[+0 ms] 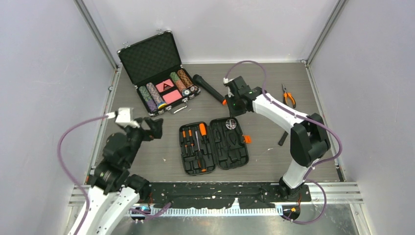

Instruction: Pack the tool kit

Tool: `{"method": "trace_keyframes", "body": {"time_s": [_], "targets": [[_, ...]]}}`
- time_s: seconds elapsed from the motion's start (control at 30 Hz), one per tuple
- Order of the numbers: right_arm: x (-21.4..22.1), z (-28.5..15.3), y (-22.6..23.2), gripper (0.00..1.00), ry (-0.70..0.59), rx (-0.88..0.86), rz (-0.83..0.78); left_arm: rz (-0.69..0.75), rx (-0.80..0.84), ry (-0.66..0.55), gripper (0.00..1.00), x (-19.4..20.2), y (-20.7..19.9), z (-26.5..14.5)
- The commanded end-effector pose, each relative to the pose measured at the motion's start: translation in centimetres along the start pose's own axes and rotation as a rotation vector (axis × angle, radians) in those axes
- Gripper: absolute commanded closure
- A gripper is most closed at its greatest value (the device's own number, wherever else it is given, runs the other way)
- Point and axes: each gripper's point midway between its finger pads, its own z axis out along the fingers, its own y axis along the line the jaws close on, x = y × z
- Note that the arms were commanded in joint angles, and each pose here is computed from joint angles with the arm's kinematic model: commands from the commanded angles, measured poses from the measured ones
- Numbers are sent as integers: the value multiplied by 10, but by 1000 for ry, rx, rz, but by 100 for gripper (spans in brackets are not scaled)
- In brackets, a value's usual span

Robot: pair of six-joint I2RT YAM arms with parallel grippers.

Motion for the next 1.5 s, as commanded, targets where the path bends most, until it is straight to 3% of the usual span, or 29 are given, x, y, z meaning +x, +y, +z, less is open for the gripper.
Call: {"method": "trace_keyframes", "body": {"time_s": [0.0,0.2,0.4,0.6,0.73,1.07,1.47], "targets": [[-28,-7,-11,71,-128,-80,80,-204,288,147,15,7,-77,28],[-21,12,-16,68,-144,-189,165,-213,397,334,27,43,-151,81],[-8,28,-25,66,-143,-259,242,-232,478,467,47,79,-219,128],[2,33,-20,65,-144,-344,296,-232,491,635,66,139,-259,166],[14,40,-18,65,-125,-356,312,-194,450,731,73,175,-264,179],[25,43,-16,66,-114,-372,334,-102,337,881,100,243,-245,183],[17,32,-19,68,-181,-470,442,-69,278,930,100,272,-236,190]]}}
